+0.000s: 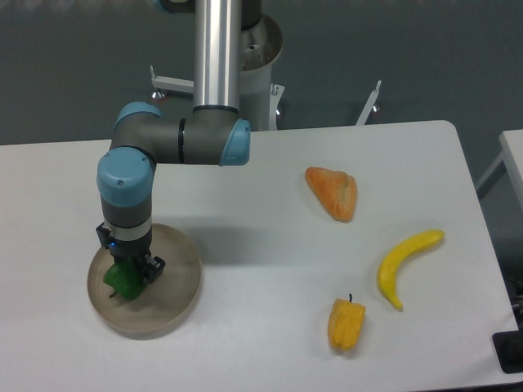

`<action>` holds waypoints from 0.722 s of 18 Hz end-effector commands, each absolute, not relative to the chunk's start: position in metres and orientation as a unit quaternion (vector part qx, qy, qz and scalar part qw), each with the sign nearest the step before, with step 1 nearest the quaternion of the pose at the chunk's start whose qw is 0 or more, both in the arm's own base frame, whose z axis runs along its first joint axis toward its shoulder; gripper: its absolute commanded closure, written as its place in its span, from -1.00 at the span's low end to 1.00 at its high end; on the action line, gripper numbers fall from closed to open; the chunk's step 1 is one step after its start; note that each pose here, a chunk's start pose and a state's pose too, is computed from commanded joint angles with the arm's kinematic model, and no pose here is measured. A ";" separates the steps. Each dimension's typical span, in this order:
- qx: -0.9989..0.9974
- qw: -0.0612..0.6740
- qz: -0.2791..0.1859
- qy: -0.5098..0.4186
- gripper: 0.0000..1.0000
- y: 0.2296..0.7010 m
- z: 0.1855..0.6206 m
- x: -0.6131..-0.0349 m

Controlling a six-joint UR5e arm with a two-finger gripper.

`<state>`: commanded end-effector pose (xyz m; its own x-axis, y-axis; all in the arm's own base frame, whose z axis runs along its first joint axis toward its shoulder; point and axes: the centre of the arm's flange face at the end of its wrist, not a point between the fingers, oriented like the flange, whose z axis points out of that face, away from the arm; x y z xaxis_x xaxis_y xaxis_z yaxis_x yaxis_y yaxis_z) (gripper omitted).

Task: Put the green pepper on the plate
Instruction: 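Lower the green pepper onto the plate and open the gripper, then lift the open gripper up away from the pepper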

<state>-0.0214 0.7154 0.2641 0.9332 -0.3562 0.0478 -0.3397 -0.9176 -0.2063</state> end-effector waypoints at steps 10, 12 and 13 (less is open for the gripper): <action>-0.981 0.114 -0.039 0.154 -1.00 0.714 0.286 -0.036; -0.981 0.123 -0.034 0.145 -1.00 0.710 0.300 -0.049; -0.982 0.128 -0.029 0.137 -1.00 0.707 0.309 -0.062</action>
